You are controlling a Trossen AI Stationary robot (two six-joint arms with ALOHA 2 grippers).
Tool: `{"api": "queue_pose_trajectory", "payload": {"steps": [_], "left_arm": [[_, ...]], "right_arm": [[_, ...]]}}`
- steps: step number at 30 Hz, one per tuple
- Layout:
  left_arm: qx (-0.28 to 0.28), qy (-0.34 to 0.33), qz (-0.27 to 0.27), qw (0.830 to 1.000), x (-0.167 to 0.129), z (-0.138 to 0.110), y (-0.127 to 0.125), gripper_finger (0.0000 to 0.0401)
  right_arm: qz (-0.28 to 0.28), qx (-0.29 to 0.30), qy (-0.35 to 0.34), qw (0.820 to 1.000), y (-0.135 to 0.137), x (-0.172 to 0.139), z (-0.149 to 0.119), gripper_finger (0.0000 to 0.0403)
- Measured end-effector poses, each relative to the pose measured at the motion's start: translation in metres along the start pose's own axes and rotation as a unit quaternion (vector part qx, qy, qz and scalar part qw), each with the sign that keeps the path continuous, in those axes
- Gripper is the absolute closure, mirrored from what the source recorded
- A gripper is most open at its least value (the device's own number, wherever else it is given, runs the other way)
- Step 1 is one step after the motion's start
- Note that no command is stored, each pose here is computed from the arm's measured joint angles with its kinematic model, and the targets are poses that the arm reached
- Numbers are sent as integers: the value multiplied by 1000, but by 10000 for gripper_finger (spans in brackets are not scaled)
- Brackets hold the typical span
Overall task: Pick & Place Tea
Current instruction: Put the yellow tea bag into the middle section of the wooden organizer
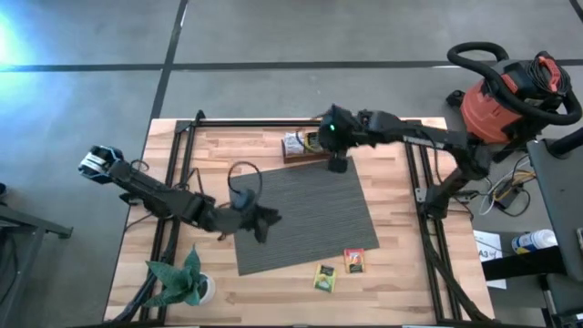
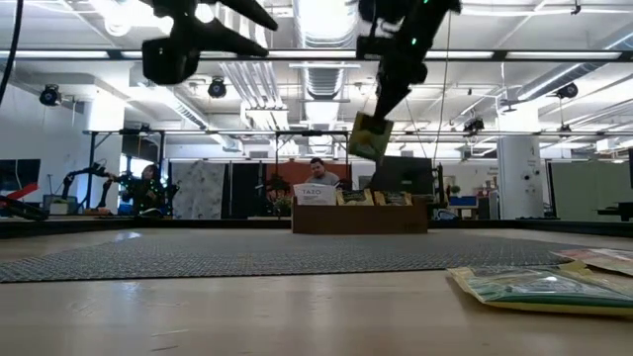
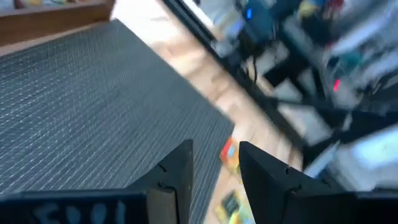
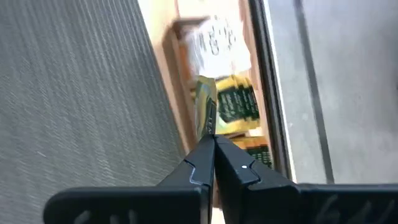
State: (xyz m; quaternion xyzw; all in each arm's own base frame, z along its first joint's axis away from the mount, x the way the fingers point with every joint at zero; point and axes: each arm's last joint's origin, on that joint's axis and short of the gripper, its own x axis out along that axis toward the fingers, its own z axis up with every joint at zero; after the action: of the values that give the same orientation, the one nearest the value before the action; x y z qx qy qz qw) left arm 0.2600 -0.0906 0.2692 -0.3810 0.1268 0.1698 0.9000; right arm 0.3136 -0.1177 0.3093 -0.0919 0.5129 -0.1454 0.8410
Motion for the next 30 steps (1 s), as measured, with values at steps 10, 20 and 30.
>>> {"api": "queue_pose_trajectory", "payload": {"steps": [10, 20, 30], "left_arm": [[-50, -57, 13, 997, 7, 19, 31, 277], [-46, -62, 22, 997, 10, 22, 35, 277], [-45, -58, 29, 997, 11, 18, 40, 277]], "right_arm": [[42, -74, 60, 995, -49, 57, 3, 394], [88, -86, 82, 989, -58, 91, 13, 394], [111, -94, 121, 982, -56, 108, 13, 394]]}}
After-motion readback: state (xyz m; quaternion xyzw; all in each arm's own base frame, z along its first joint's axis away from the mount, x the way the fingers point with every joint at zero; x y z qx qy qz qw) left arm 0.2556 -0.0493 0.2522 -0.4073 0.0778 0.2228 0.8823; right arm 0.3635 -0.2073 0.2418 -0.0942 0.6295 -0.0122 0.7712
